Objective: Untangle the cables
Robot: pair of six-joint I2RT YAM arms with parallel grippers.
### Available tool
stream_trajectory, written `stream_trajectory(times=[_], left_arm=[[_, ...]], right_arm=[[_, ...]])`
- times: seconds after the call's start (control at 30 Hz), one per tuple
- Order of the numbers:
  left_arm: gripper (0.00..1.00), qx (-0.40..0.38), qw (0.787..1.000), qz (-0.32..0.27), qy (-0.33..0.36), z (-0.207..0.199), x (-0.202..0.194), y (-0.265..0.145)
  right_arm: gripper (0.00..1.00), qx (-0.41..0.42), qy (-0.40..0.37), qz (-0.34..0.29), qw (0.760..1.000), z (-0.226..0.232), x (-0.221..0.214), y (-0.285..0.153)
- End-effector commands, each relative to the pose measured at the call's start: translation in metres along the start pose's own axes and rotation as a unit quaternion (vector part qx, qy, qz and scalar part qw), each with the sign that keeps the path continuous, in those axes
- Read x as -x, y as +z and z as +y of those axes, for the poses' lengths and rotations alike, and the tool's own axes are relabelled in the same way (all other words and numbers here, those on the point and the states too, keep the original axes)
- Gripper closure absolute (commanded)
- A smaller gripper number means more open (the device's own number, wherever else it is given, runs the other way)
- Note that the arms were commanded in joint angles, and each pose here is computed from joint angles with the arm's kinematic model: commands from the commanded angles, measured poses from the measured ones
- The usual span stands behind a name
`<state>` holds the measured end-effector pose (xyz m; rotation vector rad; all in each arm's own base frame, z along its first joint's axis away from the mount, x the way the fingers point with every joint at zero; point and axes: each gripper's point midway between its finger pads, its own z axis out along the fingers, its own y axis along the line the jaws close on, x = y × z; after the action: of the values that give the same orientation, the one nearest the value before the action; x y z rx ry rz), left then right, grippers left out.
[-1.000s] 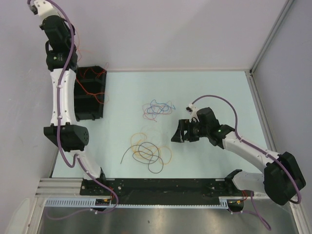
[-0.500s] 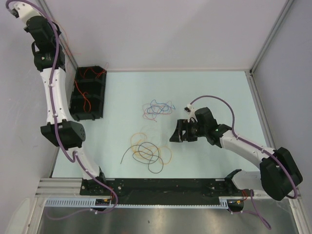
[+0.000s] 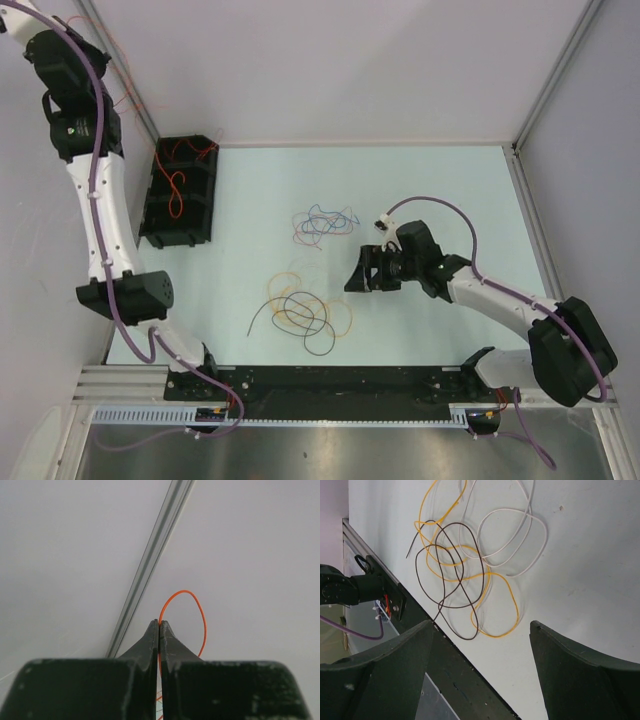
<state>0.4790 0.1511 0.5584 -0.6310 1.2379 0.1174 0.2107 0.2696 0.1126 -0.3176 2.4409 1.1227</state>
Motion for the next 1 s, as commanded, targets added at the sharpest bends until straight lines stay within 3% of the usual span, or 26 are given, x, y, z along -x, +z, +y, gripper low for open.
stream_trajectory(times=[0.0, 0.2, 0.97], left_arm=[[1.0, -0.011, 0.998, -0.06, -0.025, -0.003, 0.062, -0.039], [1.0, -0.014, 0.996, -0.08, -0.027, 0.0, 0.076, -0.057], [1.0, -0.017, 0.999, -0.05, -0.01, 0.003, 0.035, -0.027]], right_arm=[[0.17, 0.019, -0.012, -0.006, 1.0, 0.013, 0.001, -0.001], [0.18, 0.008, -0.023, -0.009, 1.0, 0.018, -0.004, -0.007], [0.17, 0.003, -0.023, -0.008, 1.0, 0.018, -0.016, -0.009]])
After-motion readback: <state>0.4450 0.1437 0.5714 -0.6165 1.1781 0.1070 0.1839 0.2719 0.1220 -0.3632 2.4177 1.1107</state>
